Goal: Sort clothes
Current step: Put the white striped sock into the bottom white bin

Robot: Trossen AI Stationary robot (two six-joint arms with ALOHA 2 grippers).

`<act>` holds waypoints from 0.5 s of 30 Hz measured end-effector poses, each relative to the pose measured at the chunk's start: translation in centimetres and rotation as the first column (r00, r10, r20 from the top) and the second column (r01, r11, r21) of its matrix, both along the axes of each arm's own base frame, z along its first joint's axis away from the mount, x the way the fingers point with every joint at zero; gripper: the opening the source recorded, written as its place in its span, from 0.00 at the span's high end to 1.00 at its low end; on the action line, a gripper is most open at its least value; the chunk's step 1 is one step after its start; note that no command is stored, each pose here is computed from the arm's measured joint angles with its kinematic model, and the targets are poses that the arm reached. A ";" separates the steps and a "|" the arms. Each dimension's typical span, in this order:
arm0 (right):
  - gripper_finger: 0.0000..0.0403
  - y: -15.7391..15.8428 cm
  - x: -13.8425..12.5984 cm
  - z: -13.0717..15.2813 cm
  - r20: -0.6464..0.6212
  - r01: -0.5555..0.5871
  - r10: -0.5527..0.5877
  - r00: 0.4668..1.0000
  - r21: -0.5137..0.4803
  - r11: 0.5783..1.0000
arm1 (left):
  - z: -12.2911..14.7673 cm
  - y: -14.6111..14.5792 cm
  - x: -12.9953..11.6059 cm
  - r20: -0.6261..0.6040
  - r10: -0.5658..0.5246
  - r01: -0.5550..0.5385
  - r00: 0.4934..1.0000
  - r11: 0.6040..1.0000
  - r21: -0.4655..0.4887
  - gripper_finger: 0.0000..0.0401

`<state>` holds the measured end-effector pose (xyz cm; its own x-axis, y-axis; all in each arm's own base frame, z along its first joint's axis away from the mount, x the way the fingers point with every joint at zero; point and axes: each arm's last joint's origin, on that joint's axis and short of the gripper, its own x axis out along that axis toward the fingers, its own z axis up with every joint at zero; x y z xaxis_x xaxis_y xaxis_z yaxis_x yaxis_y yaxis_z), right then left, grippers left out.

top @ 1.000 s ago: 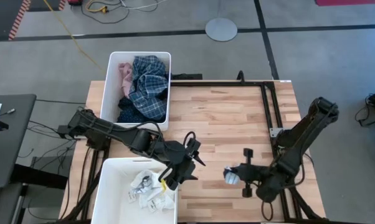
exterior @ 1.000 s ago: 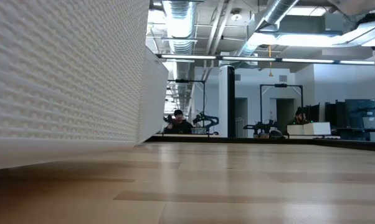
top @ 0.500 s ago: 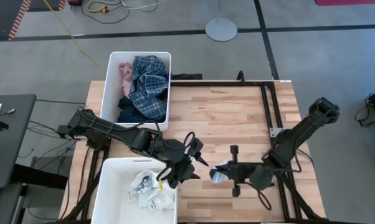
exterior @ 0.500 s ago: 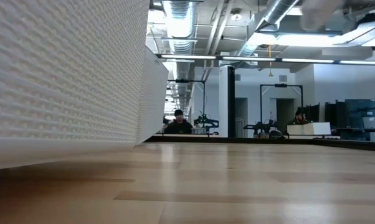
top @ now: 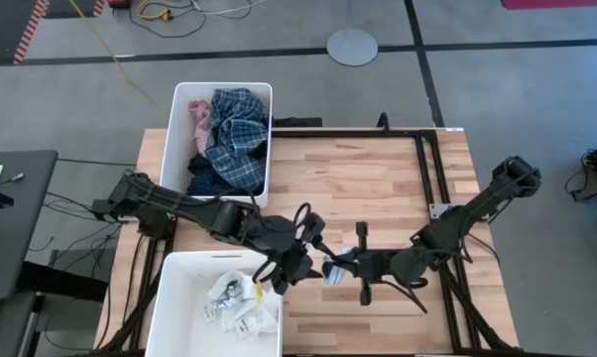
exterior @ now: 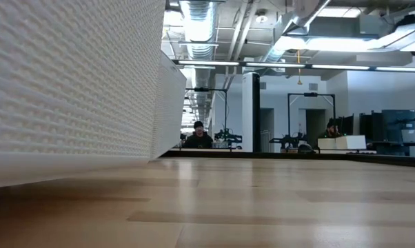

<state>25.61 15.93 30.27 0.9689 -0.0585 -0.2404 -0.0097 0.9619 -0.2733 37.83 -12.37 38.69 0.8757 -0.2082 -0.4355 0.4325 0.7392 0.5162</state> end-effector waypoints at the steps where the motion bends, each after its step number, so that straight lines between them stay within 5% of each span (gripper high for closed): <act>1: 1.00 -0.1 0.1 0.0 0.003 0.001 -0.001 1.000 -0.005 1.000 | 0.0 0.0 0.0 -0.001 -0.001 0.001 1.000 1.000 0.006 0.37; 8: 1.00 -0.4 0.3 0.1 0.008 0.009 -0.009 1.000 -0.013 1.000 | -0.1 -0.1 0.0 -0.003 -0.059 0.059 0.998 0.998 0.026 0.41; 15: 1.00 -0.6 0.4 0.1 0.007 0.016 -0.016 1.000 -0.013 1.000 | -0.1 0.0 0.0 0.000 -0.061 0.060 0.998 0.998 0.032 0.61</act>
<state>25.99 15.38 30.36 0.9696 -0.0769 -0.2324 0.0076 0.9583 -0.2856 37.83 -12.33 38.64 0.8625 -0.2468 -0.4417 0.4753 0.6948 0.5398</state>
